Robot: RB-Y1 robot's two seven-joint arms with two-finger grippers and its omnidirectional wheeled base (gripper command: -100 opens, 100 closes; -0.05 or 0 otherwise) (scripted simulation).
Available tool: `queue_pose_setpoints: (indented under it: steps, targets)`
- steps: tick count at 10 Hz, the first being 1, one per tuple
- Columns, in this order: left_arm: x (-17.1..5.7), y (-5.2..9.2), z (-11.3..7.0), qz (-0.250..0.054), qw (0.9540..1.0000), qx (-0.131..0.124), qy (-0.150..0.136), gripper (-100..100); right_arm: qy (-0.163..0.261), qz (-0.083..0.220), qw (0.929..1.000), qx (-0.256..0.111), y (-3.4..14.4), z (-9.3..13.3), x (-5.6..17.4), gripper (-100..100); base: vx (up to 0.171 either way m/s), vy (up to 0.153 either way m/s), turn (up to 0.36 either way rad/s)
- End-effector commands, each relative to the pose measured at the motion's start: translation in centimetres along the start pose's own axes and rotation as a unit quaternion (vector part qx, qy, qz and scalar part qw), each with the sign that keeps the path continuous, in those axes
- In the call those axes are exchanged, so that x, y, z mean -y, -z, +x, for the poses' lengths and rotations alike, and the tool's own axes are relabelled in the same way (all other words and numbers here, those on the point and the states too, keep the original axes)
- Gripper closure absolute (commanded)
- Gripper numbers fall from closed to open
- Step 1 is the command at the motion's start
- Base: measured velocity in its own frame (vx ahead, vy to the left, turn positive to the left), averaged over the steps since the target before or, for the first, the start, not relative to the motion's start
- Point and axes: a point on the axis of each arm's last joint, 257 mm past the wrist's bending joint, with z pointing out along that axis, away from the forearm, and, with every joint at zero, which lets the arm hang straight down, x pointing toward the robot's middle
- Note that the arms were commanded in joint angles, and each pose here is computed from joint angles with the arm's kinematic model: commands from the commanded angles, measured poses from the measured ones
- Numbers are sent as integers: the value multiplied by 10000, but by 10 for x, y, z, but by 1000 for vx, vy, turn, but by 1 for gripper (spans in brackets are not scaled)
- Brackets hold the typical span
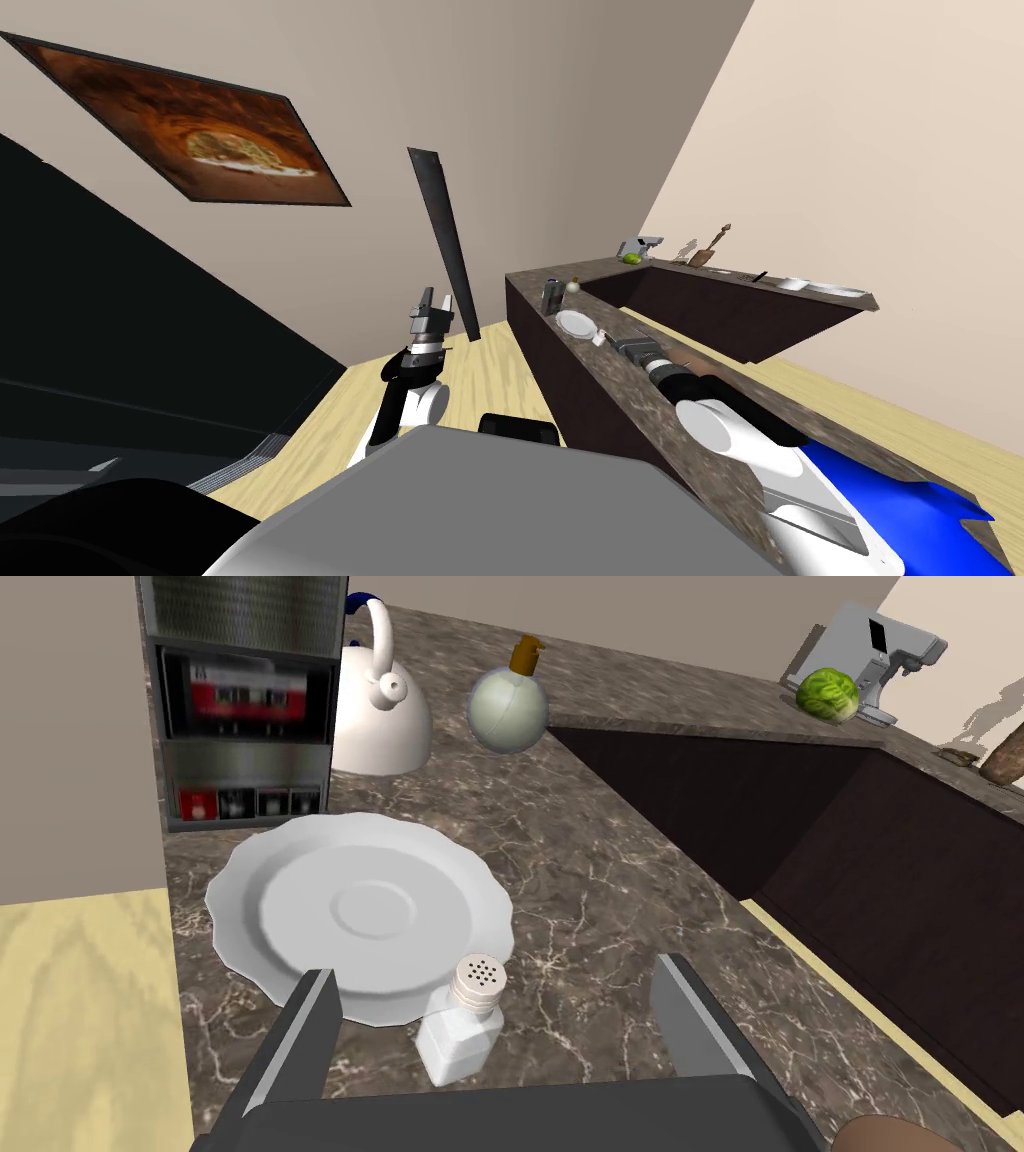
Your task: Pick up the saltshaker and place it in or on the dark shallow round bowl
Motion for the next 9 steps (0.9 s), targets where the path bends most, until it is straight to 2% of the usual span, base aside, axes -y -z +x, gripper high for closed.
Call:
queue_pose_setpoints:
  steps: [1,2,3,4,5,6,9]
  targets:
    - [0,0,0,0,10000,0,0,0,-153,107,9996,211,-1,-12,4,-100,59,26,-49]
    - [0,0,0,0,10000,0,0,0,-414,153,9984,362,0,-20,0,-100,76,38,-71]
    - [0,0,0,0,10000,0,0,0,-414,204,9979,452,1,-24,3,-100,64,36,-37]
    - [0,0,0,0,10000,0,0,0,-665,259,9954,640,2,-35,1,-100,70,46,-60]
    - [0,0,0,0,10000,0,0,0,-665,287,9950,691,3,-37,2,-100,68,35,-39]
    - [0,0,0,0,10000,0,0,0,-905,324,9916,864,4,-46,0,-100,93,43,-64]
    - [0,0,0,0,10000,0,0,0,-1134,416,9859,1158,8,-62,1,-100,69,31,-46]
